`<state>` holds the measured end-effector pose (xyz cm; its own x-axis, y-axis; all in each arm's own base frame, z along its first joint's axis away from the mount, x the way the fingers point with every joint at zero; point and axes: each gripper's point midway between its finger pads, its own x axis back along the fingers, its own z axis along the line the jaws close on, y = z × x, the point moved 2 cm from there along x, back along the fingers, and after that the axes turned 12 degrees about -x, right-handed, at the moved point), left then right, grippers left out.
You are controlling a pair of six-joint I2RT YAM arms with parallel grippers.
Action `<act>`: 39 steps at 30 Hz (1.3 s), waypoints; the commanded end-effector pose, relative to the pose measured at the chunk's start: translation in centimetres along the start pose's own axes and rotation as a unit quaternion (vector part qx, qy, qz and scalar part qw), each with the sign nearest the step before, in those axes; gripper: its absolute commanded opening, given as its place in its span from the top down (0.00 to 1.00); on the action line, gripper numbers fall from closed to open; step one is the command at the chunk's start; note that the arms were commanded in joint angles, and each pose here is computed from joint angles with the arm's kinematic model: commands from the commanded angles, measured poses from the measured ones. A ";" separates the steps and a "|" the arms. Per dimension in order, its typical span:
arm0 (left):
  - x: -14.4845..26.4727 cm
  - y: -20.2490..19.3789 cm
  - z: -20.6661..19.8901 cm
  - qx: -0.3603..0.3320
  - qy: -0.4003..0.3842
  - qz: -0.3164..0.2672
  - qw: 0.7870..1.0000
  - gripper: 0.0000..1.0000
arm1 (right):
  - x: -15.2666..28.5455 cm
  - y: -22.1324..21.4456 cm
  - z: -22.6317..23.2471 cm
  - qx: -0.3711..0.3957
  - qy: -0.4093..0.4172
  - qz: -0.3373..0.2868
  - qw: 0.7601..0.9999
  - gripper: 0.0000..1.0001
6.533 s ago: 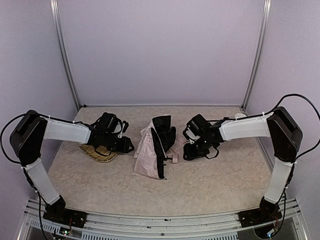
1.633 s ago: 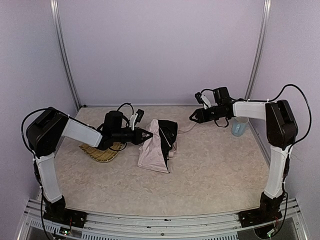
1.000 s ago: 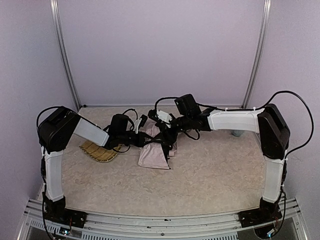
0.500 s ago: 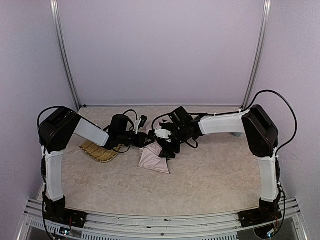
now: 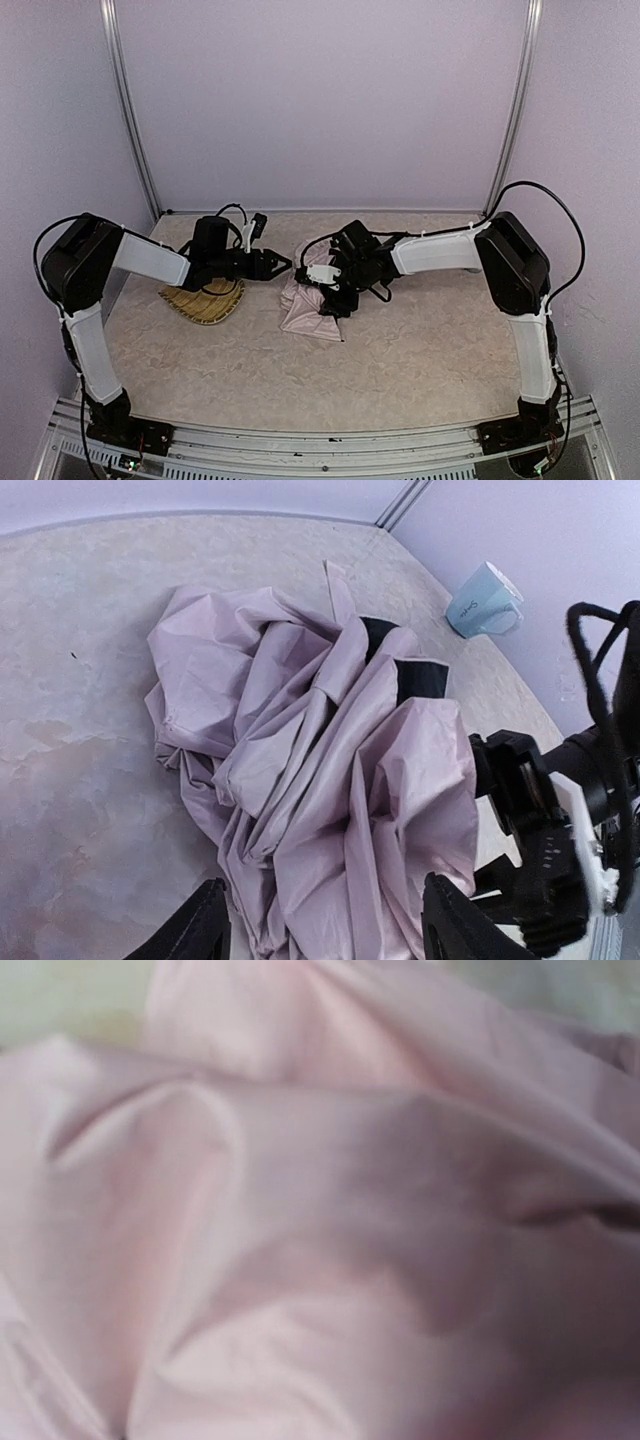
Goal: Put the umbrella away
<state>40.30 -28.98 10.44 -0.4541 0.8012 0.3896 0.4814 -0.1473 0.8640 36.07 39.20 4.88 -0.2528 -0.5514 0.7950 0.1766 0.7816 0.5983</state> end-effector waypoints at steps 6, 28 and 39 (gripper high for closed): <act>4.2 -1.3 -3.5 -0.018 -0.011 0.002 1.000 0.40 | -1.8 -7.9 0.1 -0.017 -0.013 0.141 0.990 0.64; 7.0 -0.6 -15.6 -0.488 -0.095 -0.031 0.867 0.26 | 12.7 5.5 -0.2 -0.059 0.111 -0.161 0.979 0.08; -1.4 -0.1 -10.1 -0.601 -0.041 0.107 0.791 0.01 | 16.8 -1.1 -14.8 -0.288 0.000 -0.188 0.939 0.15</act>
<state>30.99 -36.14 15.08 -0.3473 0.7854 0.5124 -0.4869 -0.6180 0.6173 41.49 28.25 20.17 -0.2885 -0.8157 0.5013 0.4270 0.3590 0.8299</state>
